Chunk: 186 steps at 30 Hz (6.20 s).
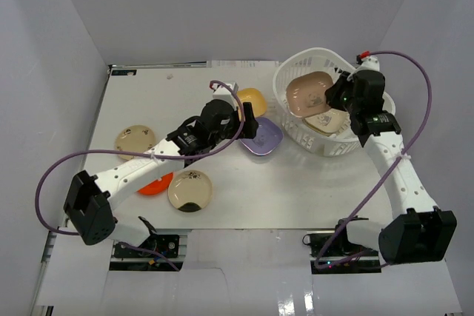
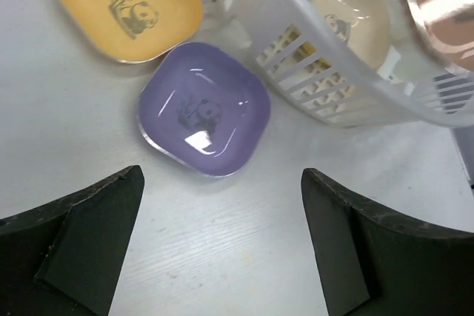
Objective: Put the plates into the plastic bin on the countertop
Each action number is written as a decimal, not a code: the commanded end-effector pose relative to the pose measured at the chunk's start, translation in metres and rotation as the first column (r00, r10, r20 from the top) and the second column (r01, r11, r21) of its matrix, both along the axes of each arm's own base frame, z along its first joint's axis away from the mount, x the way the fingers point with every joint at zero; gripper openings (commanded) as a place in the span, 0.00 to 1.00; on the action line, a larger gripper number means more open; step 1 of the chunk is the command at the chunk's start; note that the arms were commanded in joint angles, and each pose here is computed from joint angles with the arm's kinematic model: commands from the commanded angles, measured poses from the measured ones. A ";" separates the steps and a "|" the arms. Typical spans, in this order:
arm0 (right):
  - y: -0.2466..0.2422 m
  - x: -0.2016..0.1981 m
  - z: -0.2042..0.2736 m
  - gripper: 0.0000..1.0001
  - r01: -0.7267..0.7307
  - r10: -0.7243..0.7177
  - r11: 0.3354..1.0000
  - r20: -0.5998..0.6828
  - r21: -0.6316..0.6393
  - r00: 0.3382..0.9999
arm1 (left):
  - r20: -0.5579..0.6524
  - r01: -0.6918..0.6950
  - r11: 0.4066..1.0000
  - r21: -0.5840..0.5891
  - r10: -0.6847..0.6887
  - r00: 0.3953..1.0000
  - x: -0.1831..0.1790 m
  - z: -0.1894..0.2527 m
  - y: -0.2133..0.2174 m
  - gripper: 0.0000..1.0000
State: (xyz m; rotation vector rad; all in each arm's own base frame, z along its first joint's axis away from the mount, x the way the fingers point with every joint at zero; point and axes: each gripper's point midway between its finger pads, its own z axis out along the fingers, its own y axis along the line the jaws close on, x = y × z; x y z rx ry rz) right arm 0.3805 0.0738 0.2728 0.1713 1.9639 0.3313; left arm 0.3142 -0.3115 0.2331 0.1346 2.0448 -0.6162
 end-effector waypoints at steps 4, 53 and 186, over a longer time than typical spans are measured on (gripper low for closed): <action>-0.111 0.030 -0.029 0.08 0.380 -0.380 0.925 -0.021 -0.015 0.925 | 0.004 -0.120 0.990 0.067 0.120 0.993 -0.017 -0.013 0.057 0.97; 0.051 -0.038 -0.056 0.76 -0.171 0.175 0.982 -0.039 0.081 0.984 | -0.298 -0.237 0.949 -0.209 0.169 0.939 0.050 -0.131 -0.007 0.78; -0.092 0.054 -0.088 0.48 0.288 -0.278 0.958 -0.231 0.010 0.932 | 0.057 -0.387 0.921 0.053 0.384 0.922 -0.066 -0.012 0.219 0.98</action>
